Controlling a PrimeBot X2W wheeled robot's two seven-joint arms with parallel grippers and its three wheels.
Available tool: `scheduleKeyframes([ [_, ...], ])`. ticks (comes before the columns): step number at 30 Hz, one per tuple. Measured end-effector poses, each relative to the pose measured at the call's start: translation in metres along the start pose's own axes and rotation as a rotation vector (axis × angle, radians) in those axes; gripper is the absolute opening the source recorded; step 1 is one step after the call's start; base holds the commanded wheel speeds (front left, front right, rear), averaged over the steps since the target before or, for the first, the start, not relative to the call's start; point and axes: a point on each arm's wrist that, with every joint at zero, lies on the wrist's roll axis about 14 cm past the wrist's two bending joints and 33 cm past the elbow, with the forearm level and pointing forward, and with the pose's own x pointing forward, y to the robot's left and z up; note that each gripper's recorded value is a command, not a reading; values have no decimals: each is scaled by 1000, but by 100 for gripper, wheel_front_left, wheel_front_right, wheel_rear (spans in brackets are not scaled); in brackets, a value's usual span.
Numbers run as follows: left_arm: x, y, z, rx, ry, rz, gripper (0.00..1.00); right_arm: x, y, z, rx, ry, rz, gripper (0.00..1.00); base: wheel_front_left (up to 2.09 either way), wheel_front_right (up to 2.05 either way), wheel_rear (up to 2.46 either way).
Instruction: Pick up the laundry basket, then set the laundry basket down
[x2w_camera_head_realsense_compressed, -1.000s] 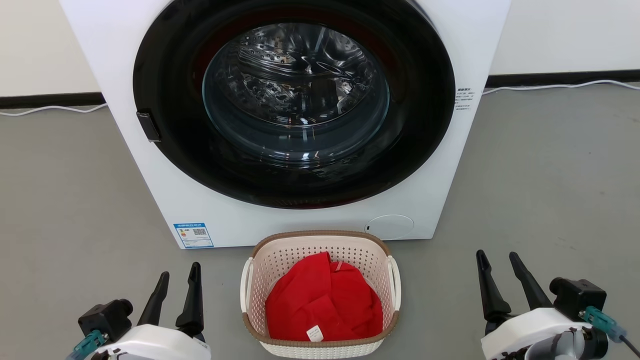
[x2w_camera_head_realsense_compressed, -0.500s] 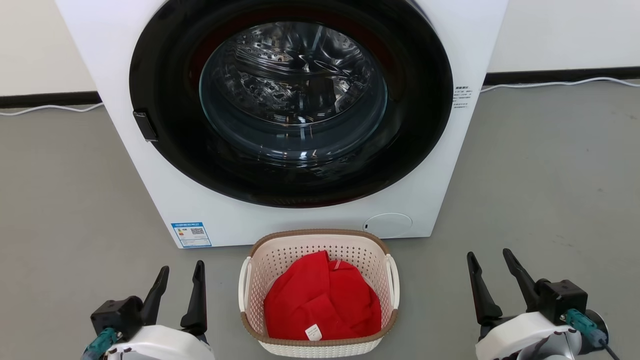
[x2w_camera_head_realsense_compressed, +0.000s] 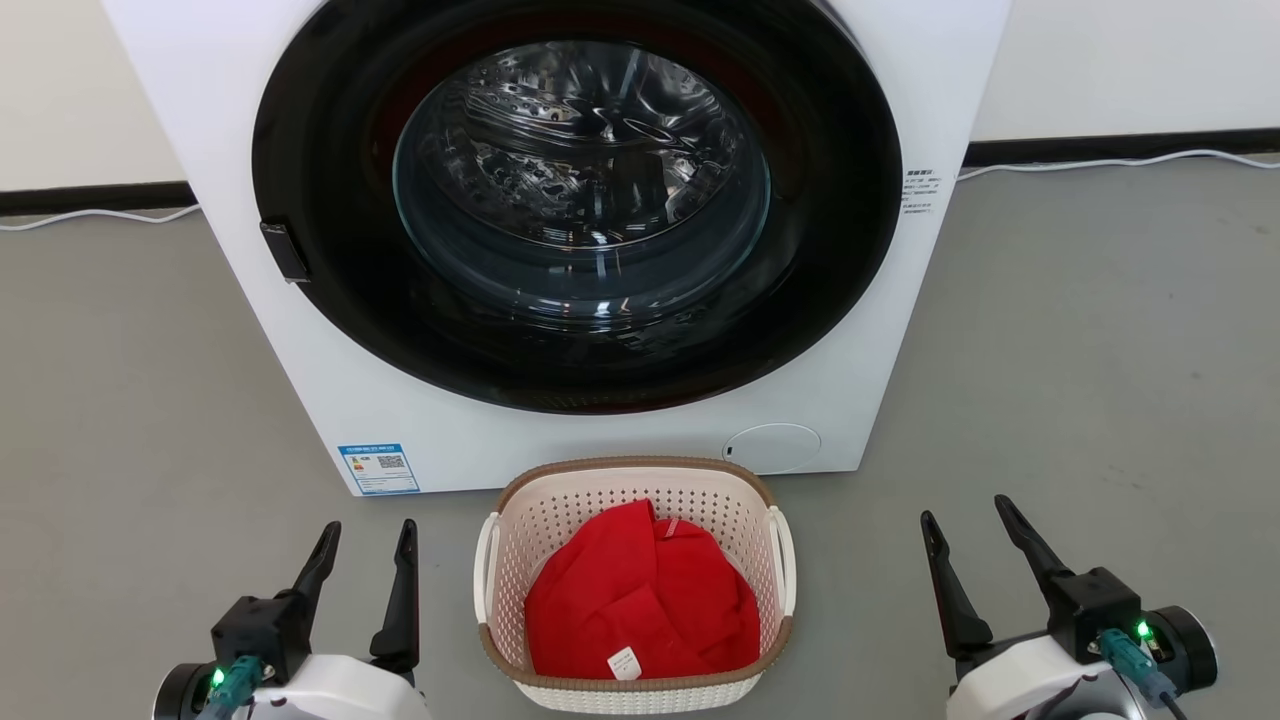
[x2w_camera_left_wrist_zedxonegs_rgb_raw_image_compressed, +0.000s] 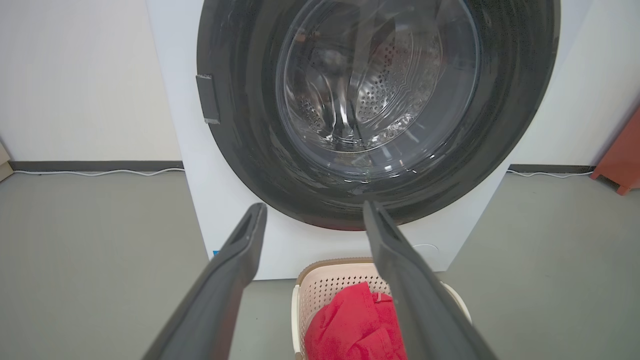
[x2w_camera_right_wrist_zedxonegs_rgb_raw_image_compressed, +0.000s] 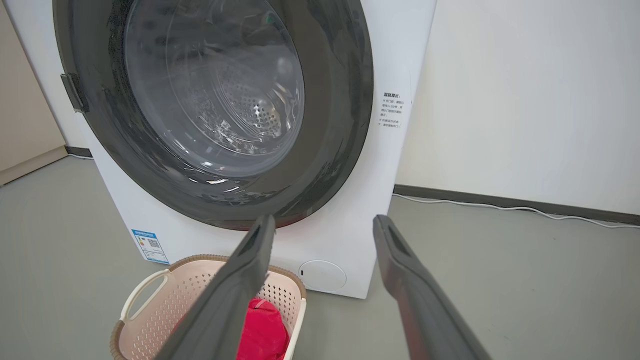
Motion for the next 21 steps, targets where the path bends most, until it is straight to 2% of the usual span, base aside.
scheduleKeyframes([
  [3,1,-2,0,37,-1,-11,100,-1,0,0,-32,-1,3,100,0,0,0],
  [21,2,1,-2,35,6,-3,100,-2,-8,-6,-31,16,-23,100,0,0,0],
])
